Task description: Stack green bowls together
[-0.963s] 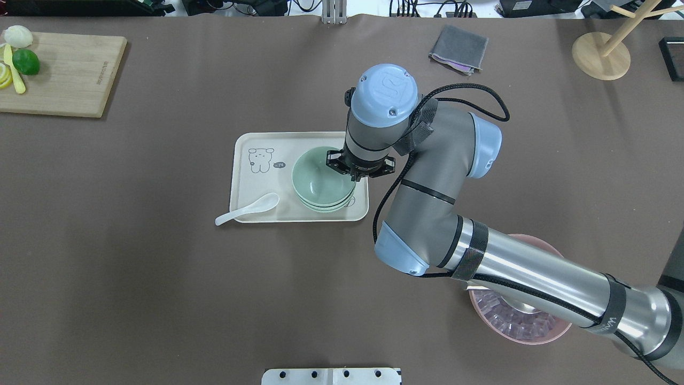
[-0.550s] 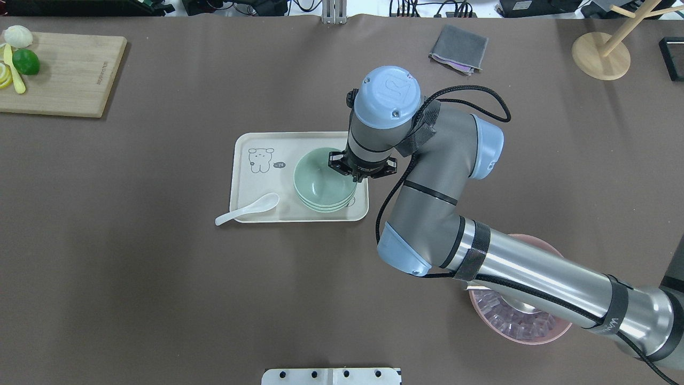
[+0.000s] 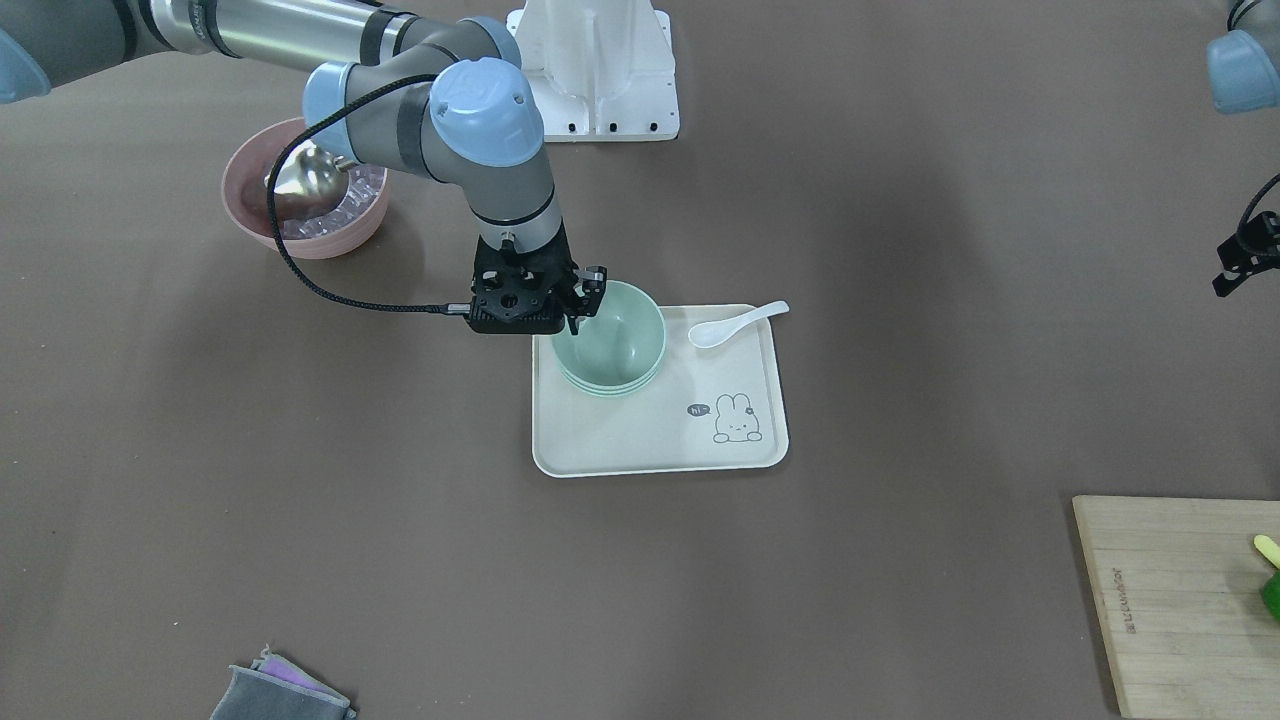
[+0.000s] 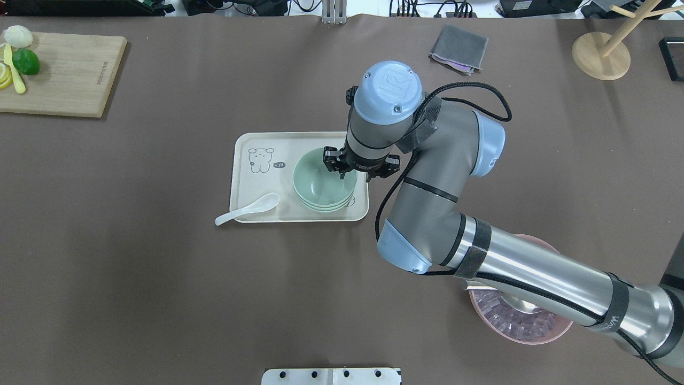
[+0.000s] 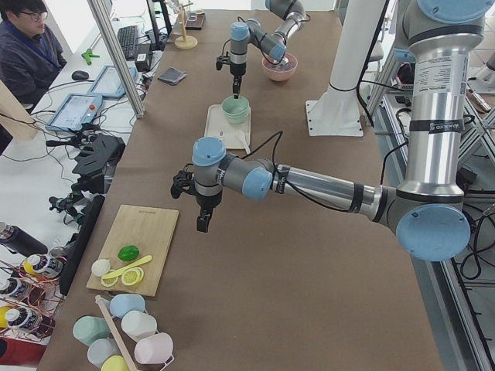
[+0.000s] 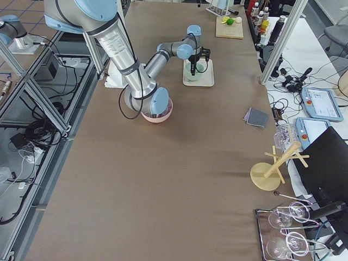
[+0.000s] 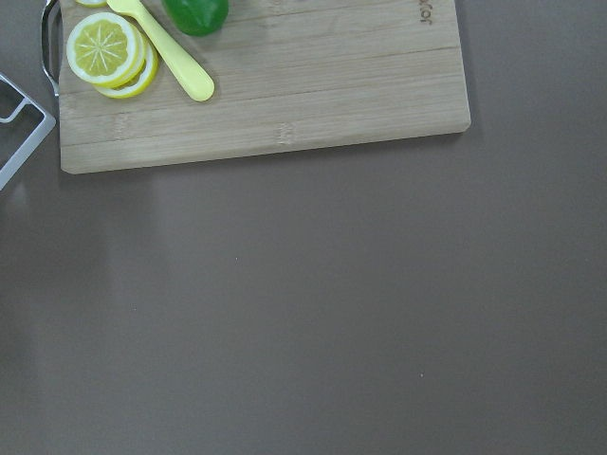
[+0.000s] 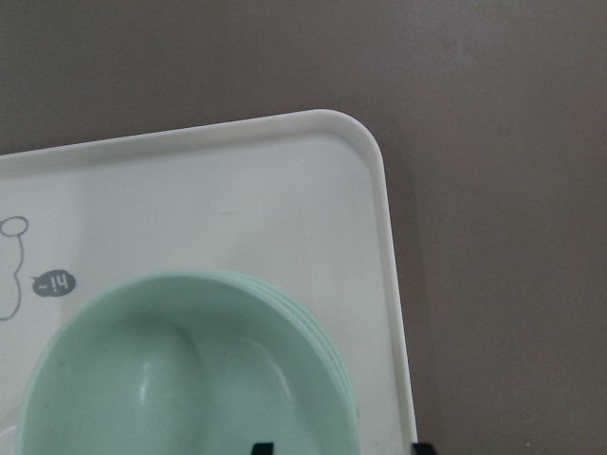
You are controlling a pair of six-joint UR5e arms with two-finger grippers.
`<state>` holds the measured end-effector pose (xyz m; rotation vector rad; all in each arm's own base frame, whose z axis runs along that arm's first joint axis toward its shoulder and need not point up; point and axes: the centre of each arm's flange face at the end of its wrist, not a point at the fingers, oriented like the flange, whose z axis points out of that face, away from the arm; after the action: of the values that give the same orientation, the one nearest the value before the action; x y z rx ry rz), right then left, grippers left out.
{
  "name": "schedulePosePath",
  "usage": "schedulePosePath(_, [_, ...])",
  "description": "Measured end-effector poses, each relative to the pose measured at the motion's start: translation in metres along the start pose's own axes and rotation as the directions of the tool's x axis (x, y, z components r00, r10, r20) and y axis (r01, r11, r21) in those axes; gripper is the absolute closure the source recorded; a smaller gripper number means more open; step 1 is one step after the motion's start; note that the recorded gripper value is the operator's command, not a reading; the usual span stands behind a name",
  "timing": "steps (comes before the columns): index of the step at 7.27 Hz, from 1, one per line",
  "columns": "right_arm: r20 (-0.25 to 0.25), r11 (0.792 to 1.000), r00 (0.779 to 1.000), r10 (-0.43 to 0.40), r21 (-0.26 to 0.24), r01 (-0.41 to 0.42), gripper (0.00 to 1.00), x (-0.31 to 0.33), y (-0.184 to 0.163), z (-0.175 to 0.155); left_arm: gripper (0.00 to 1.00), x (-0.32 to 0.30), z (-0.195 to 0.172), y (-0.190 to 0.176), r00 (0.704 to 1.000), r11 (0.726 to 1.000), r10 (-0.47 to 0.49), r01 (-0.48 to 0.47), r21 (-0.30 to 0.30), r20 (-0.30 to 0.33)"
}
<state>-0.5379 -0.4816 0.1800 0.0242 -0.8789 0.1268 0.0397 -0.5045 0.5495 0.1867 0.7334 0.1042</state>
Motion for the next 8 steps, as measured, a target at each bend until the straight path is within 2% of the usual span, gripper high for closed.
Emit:
schedulePosePath(2, [0.029, 0.999, 0.999, 0.03, -0.045, -0.028, 0.0, 0.014, -0.027, -0.022, 0.02, -0.004, 0.004, 0.003, 1.0, 1.0, -0.009, 0.009, -0.012, 0.002])
schedulePosePath(4, [0.02, 0.997, 0.997, 0.076, -0.033, -0.075, 0.0, 0.047, -0.063, -0.037, 0.02, -0.01, 0.01, 0.006, 1.0, 0.999, -0.024, 0.024, -0.031, 0.005])
schedulePosePath(6, [-0.011, 0.998, 0.998, 0.059, 0.001, -0.059, 0.0, 0.128, -0.11, -0.053, 0.02, -0.016, 0.017, 0.008, 0.999, 0.998, -0.034, 0.034, -0.046, 0.008])
schedulePosePath(8, [-0.064, 1.0, 0.998, -0.009, 0.025, 0.01, 0.0, 0.25, -0.155, -0.077, 0.02, -0.019, 0.02, 0.013, 0.999, 0.997, -0.041, 0.041, -0.059, -0.001])
